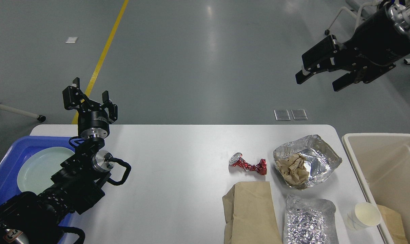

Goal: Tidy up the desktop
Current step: 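Lower the right gripper into the bin and grasp the second paper cup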

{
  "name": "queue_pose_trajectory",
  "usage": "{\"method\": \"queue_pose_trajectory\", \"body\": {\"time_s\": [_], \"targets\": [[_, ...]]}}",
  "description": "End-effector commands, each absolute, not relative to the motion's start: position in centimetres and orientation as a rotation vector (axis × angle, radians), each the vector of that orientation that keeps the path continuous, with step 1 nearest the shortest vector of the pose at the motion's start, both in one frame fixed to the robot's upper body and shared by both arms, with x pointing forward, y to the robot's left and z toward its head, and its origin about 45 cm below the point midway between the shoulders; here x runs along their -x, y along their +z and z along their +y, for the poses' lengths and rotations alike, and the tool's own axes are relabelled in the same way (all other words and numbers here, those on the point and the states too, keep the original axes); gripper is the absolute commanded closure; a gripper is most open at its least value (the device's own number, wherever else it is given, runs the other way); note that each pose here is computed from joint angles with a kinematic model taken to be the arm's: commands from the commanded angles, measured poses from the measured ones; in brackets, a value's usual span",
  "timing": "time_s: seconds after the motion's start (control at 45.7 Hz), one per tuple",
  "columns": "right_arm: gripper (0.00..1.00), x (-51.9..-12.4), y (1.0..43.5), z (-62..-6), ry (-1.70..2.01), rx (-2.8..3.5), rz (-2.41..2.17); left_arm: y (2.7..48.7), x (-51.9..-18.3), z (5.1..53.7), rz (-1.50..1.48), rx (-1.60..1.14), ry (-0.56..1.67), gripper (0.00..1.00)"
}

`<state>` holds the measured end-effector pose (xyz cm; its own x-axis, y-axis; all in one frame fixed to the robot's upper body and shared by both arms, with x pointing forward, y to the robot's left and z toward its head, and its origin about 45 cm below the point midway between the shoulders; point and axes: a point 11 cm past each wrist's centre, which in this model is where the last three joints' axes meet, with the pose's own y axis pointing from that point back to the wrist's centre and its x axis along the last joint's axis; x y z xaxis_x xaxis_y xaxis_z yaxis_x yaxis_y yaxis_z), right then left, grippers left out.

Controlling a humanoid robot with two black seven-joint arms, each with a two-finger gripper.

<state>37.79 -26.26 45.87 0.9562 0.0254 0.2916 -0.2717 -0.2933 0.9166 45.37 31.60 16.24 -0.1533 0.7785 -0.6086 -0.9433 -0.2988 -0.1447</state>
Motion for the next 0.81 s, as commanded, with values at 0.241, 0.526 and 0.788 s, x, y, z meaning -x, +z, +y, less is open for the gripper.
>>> {"method": "queue_pose_trajectory", "body": {"time_s": [0.241, 0.526, 0.788], "targets": [[0.0, -39.1, 35.7, -34.9, -0.031, -1.739, -0.263, 16.2, -45.4, 31.6, 0.319, 0.708, 1.749, 0.0], [0.0, -36.9, 28.2, -40.1, -0.286, -1.75, -0.342, 16.2, -45.4, 31.6, 0.318, 0.707, 1.75, 0.0], [0.0, -32.5, 21.9, -41.7, -0.513, -1.756, -0.311, 16.2, -45.4, 31.6, 0.319, 0.708, 1.749, 0.0]]}}
